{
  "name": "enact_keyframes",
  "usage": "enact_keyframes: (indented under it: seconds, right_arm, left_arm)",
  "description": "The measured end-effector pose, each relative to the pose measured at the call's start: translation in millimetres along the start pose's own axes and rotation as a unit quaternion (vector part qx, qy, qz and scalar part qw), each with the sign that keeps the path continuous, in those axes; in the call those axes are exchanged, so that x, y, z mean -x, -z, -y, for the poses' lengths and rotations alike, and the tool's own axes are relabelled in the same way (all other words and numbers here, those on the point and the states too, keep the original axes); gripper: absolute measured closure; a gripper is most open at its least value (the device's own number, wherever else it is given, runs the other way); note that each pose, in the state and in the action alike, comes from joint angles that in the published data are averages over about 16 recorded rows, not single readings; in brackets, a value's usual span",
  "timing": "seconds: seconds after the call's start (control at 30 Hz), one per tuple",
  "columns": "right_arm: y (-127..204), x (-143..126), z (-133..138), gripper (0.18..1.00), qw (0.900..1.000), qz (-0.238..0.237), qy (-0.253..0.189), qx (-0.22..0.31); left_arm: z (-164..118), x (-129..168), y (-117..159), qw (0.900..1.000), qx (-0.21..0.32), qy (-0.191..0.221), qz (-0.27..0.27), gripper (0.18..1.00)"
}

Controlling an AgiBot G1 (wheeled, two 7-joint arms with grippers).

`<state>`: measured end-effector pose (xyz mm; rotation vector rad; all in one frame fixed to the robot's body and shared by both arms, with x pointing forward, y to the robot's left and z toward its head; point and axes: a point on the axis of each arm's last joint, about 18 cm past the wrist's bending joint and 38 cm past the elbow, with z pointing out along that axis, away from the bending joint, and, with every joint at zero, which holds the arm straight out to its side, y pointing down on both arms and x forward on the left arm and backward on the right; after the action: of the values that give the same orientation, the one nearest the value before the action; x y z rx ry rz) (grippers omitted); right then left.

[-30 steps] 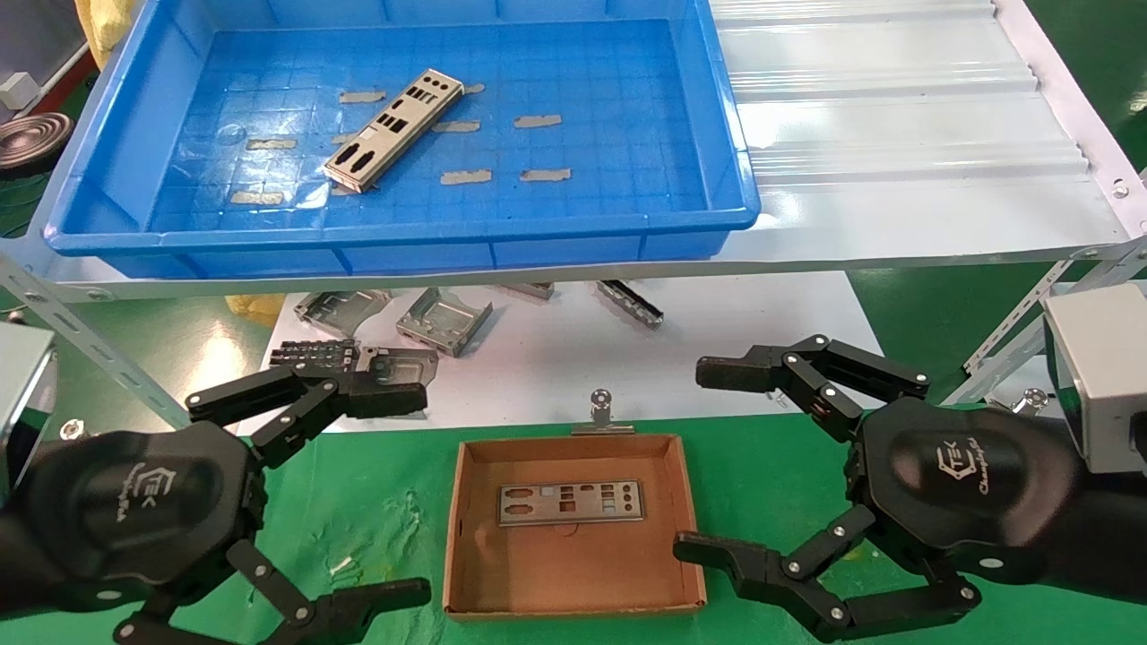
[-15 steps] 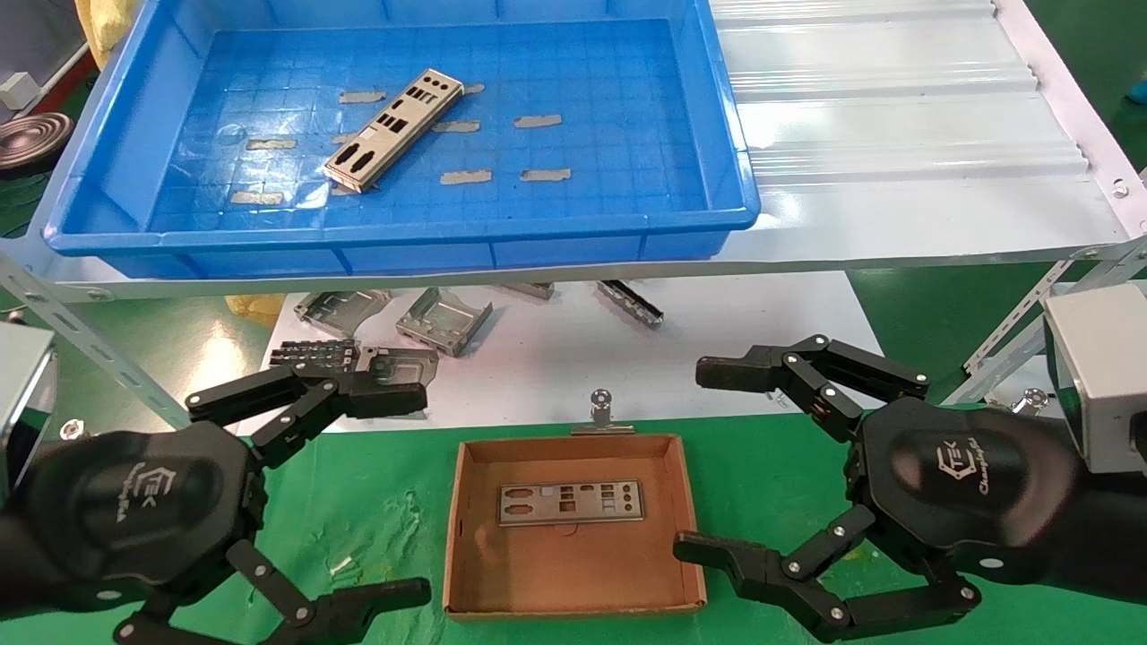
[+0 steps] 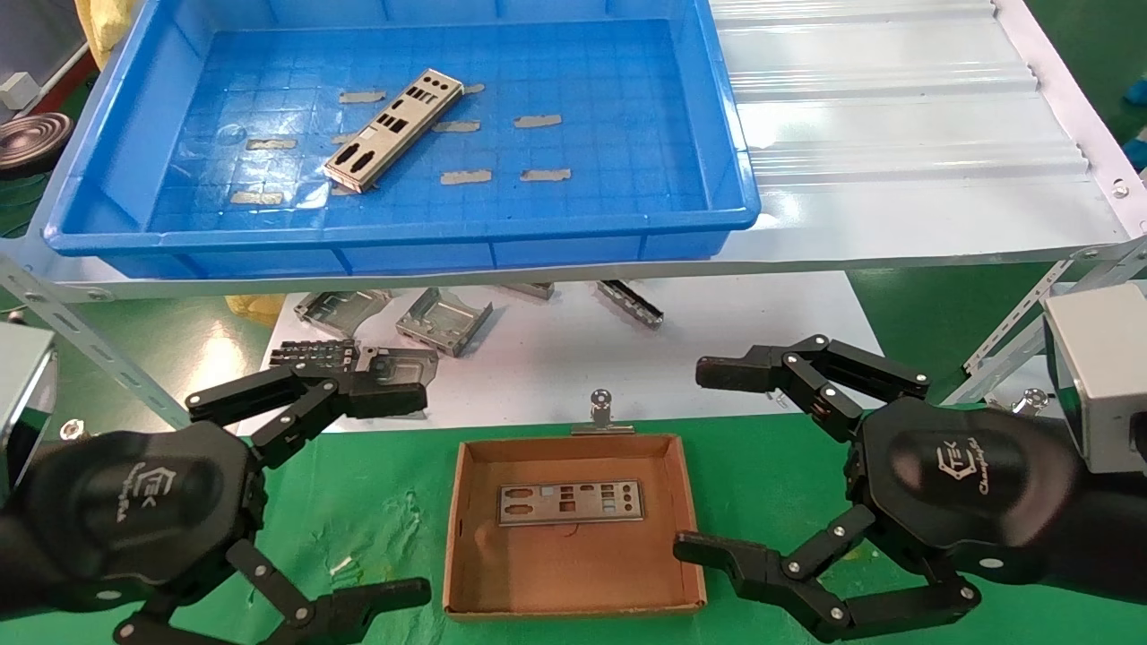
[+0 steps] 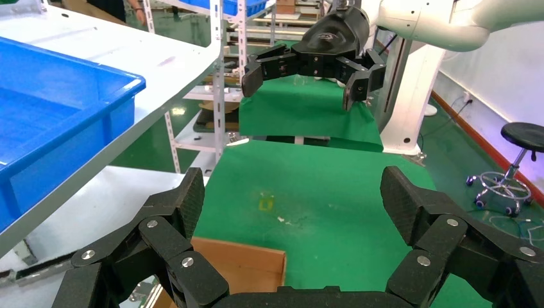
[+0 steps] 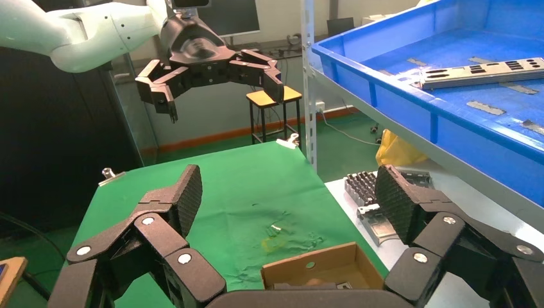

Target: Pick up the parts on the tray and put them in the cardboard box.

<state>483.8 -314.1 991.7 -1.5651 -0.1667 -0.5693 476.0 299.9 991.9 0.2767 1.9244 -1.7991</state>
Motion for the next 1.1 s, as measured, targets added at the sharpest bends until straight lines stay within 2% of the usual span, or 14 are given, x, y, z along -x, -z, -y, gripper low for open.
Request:
enact_keyframes:
  seconds: [1.1]
  right_arm:
    - [0.0,0.0,0.0,0.179,1.0,0.0,0.0,0.0]
  left_arm:
    - [0.0,0.0,0.0,1.0,0.0,0.0,0.0,0.184]
